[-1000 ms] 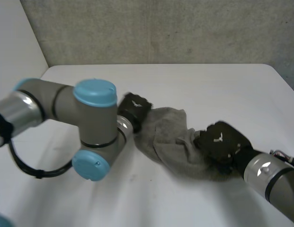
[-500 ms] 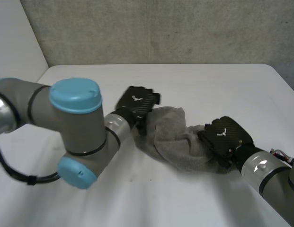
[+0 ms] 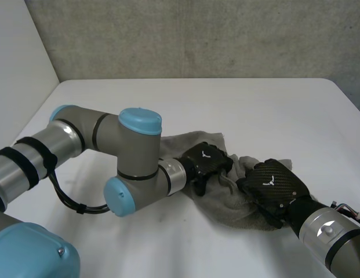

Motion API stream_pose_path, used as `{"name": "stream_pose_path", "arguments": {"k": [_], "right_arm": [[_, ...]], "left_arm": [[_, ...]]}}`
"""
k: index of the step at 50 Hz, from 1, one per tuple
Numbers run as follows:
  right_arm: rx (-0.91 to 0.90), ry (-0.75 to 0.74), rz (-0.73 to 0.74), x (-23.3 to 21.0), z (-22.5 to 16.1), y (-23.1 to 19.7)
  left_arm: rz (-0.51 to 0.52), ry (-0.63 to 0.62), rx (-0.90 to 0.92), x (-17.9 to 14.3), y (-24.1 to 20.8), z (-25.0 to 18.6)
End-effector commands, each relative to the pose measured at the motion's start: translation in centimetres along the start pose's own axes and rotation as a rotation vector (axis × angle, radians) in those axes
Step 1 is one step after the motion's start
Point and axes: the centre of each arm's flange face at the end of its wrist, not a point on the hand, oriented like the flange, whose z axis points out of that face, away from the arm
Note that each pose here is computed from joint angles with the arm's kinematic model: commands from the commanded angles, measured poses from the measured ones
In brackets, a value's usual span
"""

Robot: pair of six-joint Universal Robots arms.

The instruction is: Fold the towel.

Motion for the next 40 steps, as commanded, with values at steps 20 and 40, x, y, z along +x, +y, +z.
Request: {"name": "stream_pose_path", "arguments": {"k": [20,40], "right_arm": [[0.131,0.206,-0.07,4.1,2.1,-2.7],[0.428,0.509,0.054,11.4,-2.1,-12.7]], "left_arm": [[0.043,-0.559,0.235,-6.1,-7.5,-2.2],[-0.118,-0.819,0.485,-3.6,-15.5,-21.1]]}}
